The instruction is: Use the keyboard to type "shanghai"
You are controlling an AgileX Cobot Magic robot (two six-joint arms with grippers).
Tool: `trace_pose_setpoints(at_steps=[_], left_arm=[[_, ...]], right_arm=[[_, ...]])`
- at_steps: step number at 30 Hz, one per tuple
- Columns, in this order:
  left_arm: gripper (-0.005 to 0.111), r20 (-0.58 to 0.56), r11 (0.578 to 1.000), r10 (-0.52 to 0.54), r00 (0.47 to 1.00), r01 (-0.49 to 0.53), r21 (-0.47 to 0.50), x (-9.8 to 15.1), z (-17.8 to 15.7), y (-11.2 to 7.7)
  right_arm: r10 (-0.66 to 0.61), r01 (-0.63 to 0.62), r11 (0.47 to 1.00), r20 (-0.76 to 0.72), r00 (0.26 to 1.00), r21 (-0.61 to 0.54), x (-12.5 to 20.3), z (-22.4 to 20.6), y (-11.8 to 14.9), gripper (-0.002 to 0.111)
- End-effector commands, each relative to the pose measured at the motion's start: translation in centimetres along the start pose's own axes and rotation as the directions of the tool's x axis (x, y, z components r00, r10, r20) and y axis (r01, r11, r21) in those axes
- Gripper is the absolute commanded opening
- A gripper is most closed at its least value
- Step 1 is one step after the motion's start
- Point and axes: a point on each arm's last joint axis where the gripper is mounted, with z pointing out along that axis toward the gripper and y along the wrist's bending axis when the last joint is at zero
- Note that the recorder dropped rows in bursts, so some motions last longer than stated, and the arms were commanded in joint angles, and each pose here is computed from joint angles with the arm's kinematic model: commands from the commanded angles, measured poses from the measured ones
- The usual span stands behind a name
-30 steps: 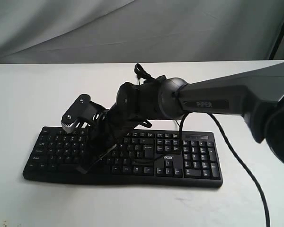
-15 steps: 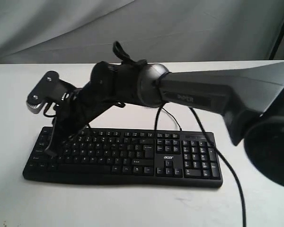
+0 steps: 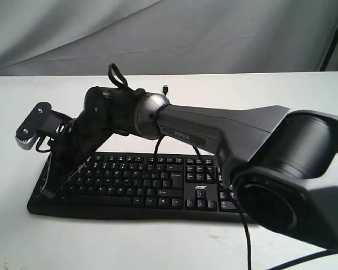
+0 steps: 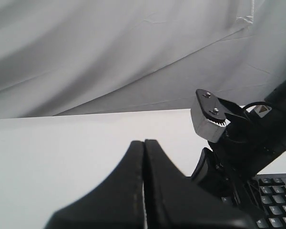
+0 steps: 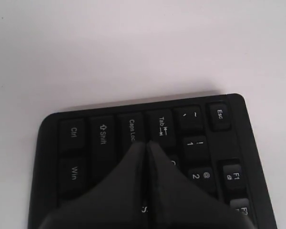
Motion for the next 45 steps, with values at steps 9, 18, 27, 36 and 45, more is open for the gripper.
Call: trace_pose_setpoints(at_steps=[9, 18, 27, 36, 45], left_arm=[[0.000, 0.007, 1.000, -0.002, 1.000, 0.002, 0.007, 0.0, 0.0, 0.0], [0.000, 0.007, 1.000, -0.002, 1.000, 0.002, 0.007, 0.0, 0.0, 0.0], [0.000, 0.007, 1.000, -0.002, 1.000, 0.002, 0.007, 0.0, 0.0, 0.0], [0.000, 0.007, 1.000, -0.002, 1.000, 0.002, 0.007, 0.0, 0.0, 0.0], [0.000, 0.007, 1.000, -0.002, 1.000, 0.002, 0.007, 0.0, 0.0, 0.0]], right_arm=[[-0.012, 0.012, 1.000, -0.019, 1.000, -0.004, 0.2, 0.1, 0.0, 0.000], [-0.014, 0.023, 0.997, -0.129, 0.991, 0.071, -0.7, -5.6, 0.1, 0.000], [0.118, -0.105, 0.987, -0.109, 0.987, 0.124, 4.9, -6.5, 0.8, 0.000], [0.136, -0.123, 0.986, -0.107, 0.985, 0.115, 6.1, -6.1, 1.4, 0.000], [0.144, -0.130, 0.986, -0.132, 0.981, 0.107, 7.0, -5.8, 1.7, 0.000]])
